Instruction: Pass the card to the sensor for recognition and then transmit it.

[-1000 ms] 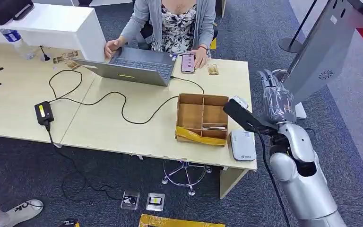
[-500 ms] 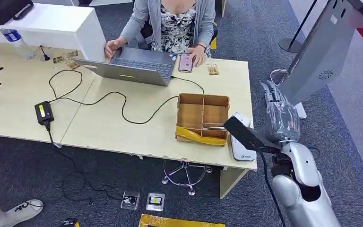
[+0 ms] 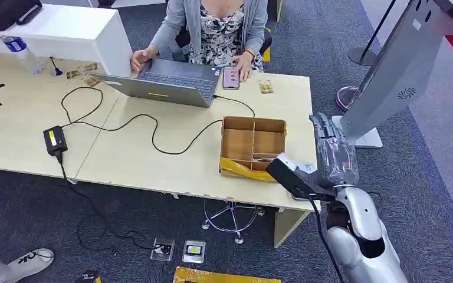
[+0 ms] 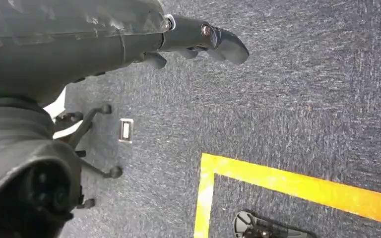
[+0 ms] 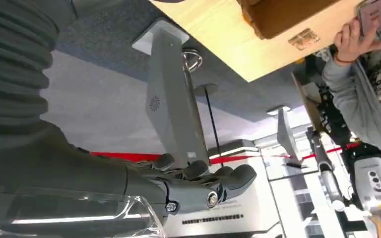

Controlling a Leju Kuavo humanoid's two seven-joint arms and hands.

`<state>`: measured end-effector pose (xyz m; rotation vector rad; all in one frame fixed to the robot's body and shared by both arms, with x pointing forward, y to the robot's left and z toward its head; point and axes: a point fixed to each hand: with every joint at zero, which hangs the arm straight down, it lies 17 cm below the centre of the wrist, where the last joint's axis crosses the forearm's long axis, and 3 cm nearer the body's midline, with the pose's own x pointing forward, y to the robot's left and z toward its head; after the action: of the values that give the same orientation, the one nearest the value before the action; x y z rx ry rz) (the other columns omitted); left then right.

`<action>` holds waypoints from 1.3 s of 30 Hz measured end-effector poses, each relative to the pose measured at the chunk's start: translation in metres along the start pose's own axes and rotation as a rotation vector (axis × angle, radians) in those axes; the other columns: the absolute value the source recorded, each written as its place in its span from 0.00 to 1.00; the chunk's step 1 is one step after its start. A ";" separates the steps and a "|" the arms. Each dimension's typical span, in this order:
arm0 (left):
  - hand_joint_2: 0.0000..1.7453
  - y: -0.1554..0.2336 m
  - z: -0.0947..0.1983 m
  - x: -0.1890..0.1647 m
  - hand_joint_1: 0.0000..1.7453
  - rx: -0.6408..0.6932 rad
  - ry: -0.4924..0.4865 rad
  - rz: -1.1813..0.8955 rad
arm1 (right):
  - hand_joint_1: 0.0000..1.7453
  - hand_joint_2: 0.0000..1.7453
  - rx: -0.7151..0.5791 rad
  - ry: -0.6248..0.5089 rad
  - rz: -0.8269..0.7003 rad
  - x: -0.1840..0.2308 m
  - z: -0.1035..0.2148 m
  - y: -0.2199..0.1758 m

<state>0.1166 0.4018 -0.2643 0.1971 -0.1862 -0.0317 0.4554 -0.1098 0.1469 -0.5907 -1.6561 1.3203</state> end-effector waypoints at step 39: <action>0.00 -0.008 0.000 -0.003 0.00 -0.015 0.009 -0.057 | 0.00 1.00 0.186 0.131 -0.022 -0.046 -0.067 0.082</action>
<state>0.1137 0.3940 -0.2659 0.1873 -0.1717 -0.0892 0.5212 -0.0877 0.0547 -0.5347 -1.4126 1.3723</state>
